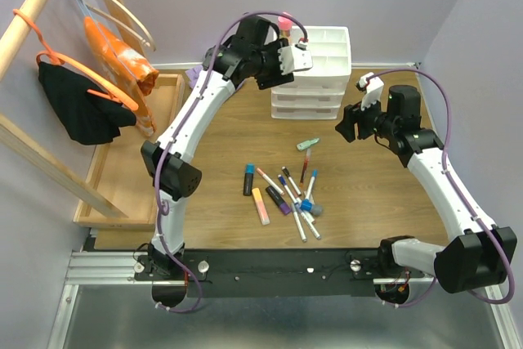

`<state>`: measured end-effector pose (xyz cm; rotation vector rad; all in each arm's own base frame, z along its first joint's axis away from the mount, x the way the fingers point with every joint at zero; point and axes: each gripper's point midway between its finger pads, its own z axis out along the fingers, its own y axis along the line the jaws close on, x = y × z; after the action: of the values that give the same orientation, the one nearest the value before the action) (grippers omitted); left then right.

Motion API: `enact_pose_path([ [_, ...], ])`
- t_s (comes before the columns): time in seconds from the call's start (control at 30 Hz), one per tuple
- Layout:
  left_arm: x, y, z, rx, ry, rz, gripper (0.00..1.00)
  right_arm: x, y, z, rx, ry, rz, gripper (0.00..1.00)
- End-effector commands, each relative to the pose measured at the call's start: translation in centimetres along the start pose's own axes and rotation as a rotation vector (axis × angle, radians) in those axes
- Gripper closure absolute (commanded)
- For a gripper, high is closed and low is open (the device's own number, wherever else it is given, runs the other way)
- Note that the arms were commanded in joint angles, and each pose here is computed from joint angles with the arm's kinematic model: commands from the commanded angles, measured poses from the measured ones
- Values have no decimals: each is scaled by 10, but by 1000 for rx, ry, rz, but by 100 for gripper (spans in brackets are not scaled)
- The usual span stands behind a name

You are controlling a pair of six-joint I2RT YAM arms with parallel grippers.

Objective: Sort the stationery into containers
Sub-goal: Place the stationery in the storage box.

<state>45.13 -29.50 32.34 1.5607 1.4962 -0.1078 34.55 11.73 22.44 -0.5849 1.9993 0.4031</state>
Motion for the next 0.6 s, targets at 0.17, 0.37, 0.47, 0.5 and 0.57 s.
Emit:
enact_pose_path([
  [0.17,-25,43,24,-196,-66,5,49,-3,-8,-3,49,-16,-7,30],
  [0.37,-23,46,41,-216,-62,5,47,2,-8,0,47,-5,-3,30],
  [0.47,-20,49,50,-230,-54,10,44,2,-8,0,45,-6,-3,30],
  [0.5,-17,49,55,-230,-49,11,43,2,-8,1,45,-6,-3,30],
  [0.57,-15,50,61,-234,-44,19,41,2,-8,1,45,-4,-1,30],
])
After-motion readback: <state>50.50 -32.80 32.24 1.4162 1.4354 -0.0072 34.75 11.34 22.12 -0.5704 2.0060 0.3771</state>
